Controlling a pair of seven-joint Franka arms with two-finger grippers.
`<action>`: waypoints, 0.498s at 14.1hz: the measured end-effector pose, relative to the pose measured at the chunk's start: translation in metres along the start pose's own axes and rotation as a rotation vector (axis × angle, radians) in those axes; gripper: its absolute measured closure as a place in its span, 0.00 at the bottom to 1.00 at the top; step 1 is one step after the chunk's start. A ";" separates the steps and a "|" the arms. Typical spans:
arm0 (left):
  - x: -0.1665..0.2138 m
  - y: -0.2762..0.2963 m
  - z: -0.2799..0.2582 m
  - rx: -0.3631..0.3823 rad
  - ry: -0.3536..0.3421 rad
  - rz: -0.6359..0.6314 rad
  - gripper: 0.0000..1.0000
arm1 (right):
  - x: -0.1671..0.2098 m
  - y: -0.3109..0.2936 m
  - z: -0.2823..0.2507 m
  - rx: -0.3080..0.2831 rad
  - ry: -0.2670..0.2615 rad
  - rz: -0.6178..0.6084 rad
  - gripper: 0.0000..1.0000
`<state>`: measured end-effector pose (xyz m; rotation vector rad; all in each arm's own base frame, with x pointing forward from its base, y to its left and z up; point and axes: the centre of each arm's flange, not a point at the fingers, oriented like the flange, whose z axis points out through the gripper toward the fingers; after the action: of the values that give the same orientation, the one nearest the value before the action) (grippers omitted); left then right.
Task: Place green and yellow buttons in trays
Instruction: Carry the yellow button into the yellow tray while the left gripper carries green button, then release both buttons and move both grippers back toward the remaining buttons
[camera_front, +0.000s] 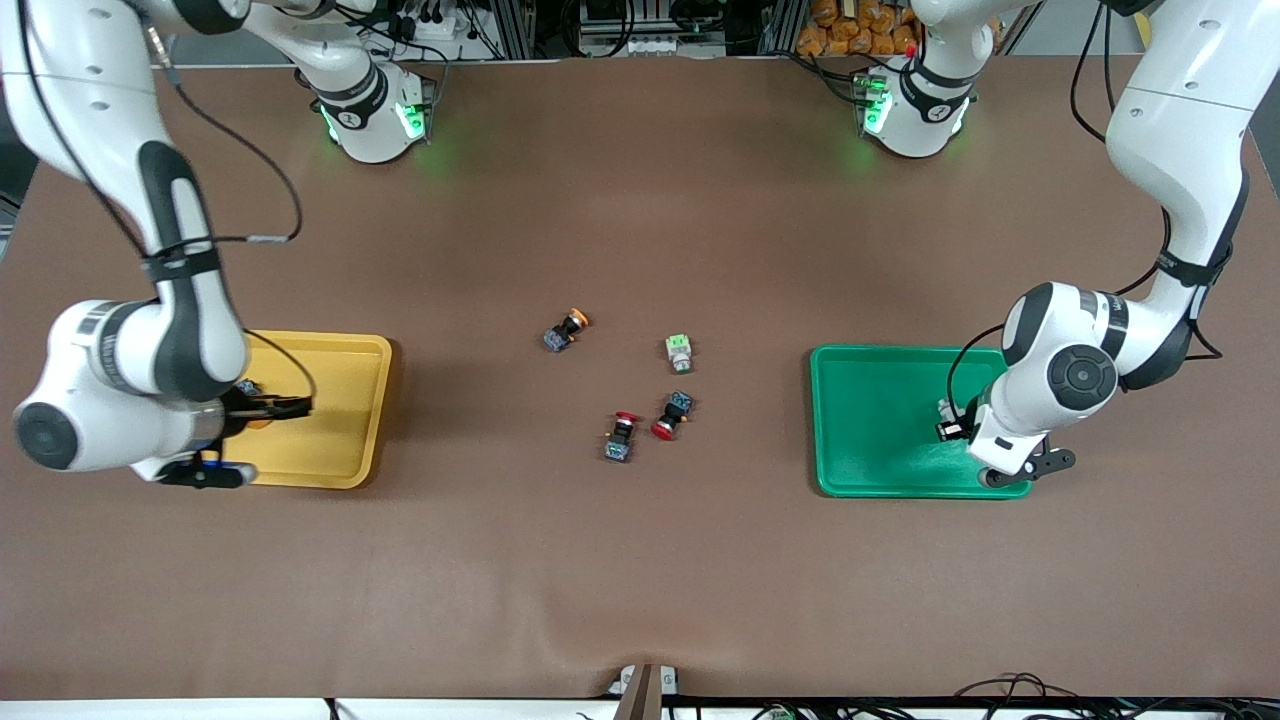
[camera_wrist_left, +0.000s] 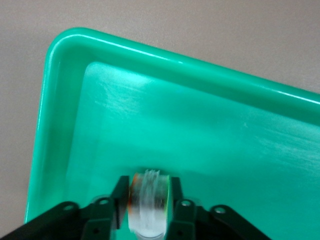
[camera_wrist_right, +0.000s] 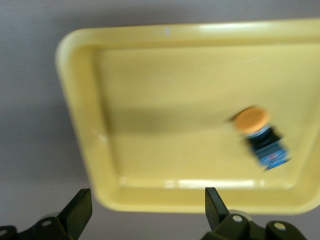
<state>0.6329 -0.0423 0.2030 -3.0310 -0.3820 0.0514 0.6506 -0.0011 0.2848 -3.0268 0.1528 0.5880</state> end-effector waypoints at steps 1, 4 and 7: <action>0.001 0.001 -0.002 -0.002 0.004 0.002 0.43 | -0.004 -0.024 -0.001 0.004 -0.002 0.030 0.00; 0.004 0.011 -0.018 -0.014 0.031 0.012 0.14 | -0.015 -0.084 0.002 0.022 -0.011 0.162 0.00; -0.015 0.052 -0.053 -0.020 0.025 0.073 0.00 | -0.026 -0.125 0.012 0.001 -0.026 0.325 0.00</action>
<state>0.6338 -0.1004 0.2511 -3.0615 -0.2714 0.0148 0.6358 0.1261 0.2879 -3.0108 0.6518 0.6443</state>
